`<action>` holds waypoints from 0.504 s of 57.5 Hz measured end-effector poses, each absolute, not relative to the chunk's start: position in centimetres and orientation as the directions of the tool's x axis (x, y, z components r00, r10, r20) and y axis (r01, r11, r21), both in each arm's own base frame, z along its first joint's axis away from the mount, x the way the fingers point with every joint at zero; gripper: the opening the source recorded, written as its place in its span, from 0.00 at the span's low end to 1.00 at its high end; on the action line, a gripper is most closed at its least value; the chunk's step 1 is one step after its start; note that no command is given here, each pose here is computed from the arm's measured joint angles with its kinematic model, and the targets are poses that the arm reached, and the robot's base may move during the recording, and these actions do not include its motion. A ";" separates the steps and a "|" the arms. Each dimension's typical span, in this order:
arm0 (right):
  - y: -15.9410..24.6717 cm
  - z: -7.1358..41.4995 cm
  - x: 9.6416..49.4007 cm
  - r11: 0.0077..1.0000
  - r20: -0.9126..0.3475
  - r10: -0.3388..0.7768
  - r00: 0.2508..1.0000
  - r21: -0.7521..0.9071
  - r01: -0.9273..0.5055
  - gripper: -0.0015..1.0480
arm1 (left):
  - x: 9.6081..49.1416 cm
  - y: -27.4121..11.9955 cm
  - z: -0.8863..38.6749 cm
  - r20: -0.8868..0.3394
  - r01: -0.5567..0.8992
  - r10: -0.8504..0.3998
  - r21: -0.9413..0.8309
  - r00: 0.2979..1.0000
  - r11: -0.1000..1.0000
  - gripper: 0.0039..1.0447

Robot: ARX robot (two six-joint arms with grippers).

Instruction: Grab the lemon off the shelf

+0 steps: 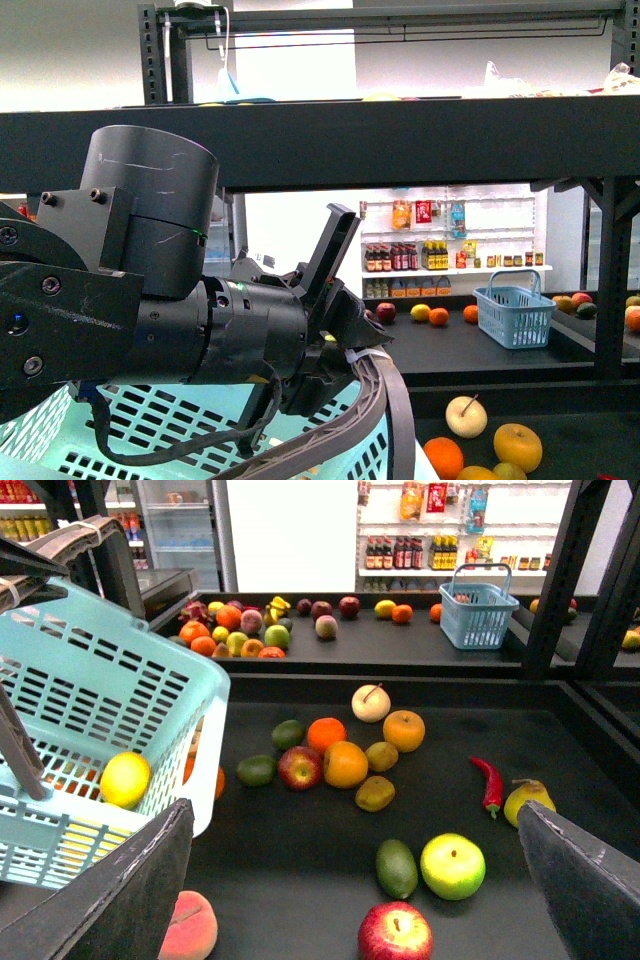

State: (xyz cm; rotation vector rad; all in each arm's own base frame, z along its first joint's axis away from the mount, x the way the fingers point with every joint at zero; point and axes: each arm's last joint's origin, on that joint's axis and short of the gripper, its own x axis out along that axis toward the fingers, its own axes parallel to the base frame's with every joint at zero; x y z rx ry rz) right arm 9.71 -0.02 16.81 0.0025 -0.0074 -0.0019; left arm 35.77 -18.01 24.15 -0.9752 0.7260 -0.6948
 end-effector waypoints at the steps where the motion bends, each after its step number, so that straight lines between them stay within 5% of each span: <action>1: 0.0 16.8 9.7 1.000 0.007 -0.002 1.000 0.003 0.002 0.93 | 35.8 -18.0 24.1 -0.224 0.189 -0.789 -0.900 0.572 0.393 0.11; 12: 0.0 16.8 9.7 1.000 0.007 -0.002 1.000 0.003 0.002 0.93 | 35.8 -18.0 24.1 -0.224 0.189 -0.789 -0.900 0.573 0.393 0.11; 29: 0.0 16.8 9.7 1.000 0.007 -0.001 1.000 0.003 0.001 0.93 | 37.3 -15.8 25.4 -0.108 0.137 -0.540 -0.909 0.835 0.393 0.11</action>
